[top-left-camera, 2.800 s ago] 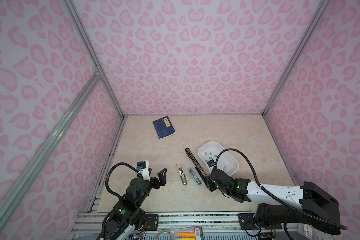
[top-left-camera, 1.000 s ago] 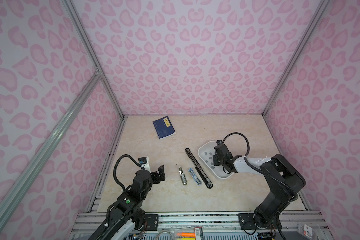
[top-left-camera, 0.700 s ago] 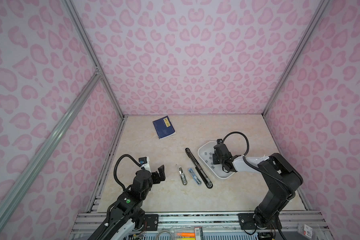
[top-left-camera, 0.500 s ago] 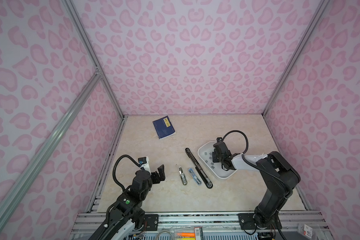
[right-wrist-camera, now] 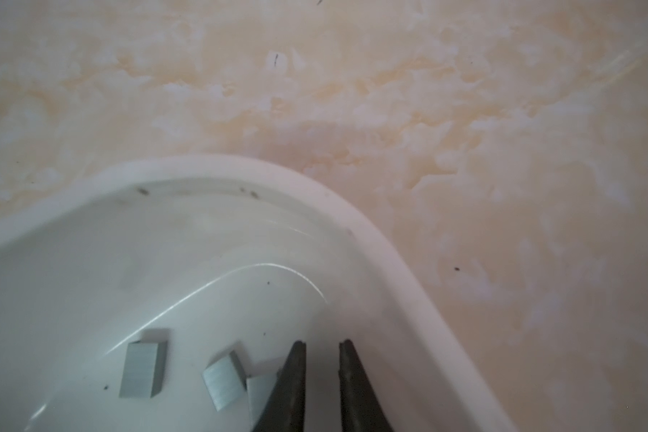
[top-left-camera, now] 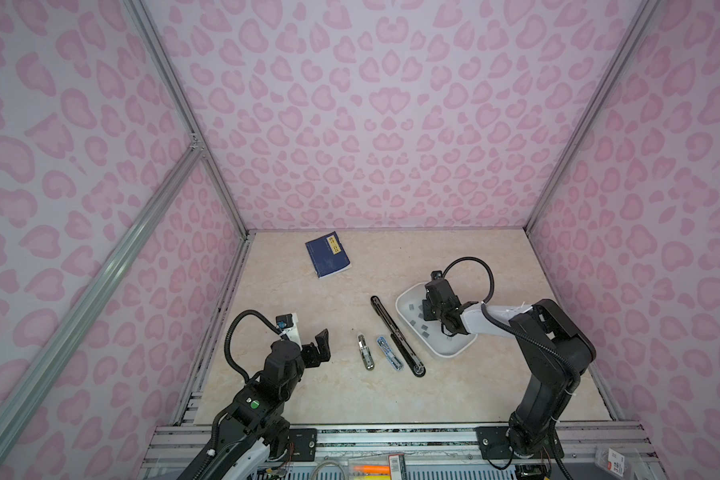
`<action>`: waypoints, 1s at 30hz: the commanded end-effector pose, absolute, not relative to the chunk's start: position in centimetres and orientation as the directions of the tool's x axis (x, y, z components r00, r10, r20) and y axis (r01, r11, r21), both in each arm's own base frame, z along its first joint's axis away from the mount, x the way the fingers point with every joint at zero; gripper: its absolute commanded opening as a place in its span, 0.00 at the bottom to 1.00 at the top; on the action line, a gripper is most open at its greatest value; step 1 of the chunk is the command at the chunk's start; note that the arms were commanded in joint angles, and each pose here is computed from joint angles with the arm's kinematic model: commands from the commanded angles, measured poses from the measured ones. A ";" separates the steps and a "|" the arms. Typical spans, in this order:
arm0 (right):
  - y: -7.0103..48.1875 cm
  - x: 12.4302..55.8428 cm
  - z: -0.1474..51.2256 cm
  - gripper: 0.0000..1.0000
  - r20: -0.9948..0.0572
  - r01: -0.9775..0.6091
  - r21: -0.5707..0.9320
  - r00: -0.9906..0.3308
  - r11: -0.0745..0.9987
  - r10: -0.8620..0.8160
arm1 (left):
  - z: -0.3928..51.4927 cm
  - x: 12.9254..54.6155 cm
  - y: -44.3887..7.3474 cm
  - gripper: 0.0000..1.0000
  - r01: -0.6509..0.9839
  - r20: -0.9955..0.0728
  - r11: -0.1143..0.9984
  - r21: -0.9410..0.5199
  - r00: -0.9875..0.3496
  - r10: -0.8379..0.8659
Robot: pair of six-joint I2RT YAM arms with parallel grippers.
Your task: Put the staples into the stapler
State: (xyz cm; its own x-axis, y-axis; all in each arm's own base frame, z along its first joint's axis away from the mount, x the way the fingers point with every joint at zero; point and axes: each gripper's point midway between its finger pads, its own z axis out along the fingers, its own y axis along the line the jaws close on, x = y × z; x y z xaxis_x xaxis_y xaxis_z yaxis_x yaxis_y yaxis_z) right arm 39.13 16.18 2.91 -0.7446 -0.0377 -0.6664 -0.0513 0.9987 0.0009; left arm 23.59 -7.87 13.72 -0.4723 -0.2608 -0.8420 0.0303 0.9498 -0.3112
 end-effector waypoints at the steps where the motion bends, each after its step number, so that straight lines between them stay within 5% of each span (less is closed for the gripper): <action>1: 15.6 38.6 3.7 0.19 -0.677 -0.043 -0.012 -0.735 0.999 -0.040 | 14.2 23.7 -8.0 0.99 0.038 -0.846 0.946 -0.322 -0.459 -0.270; 11: 17.7 37.1 3.2 0.35 -0.668 -0.140 0.018 -0.738 0.990 -0.092 | 14.3 23.6 -8.0 0.98 0.040 -0.848 0.944 -0.327 -0.454 -0.275; 22: 17.8 37.5 1.8 0.33 -0.640 -0.141 -0.023 -0.759 0.990 -0.123 | 14.2 23.7 -7.9 0.98 0.035 -0.847 0.946 -0.323 -0.457 -0.272; 30: 17.3 37.8 1.3 0.24 -0.626 -0.114 -0.063 -0.770 0.992 -0.128 | 14.2 23.7 -8.0 0.98 0.037 -0.847 0.945 -0.324 -0.457 -0.273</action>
State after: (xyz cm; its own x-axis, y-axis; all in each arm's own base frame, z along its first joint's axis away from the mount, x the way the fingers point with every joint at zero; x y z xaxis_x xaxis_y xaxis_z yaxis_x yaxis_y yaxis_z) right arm 38.18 18.06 2.10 -0.7518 -0.1135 -0.6496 -0.1296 0.9913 -0.0231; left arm 23.55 -7.89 13.86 -0.4680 -0.2633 -0.8436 0.0343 0.9485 -0.3150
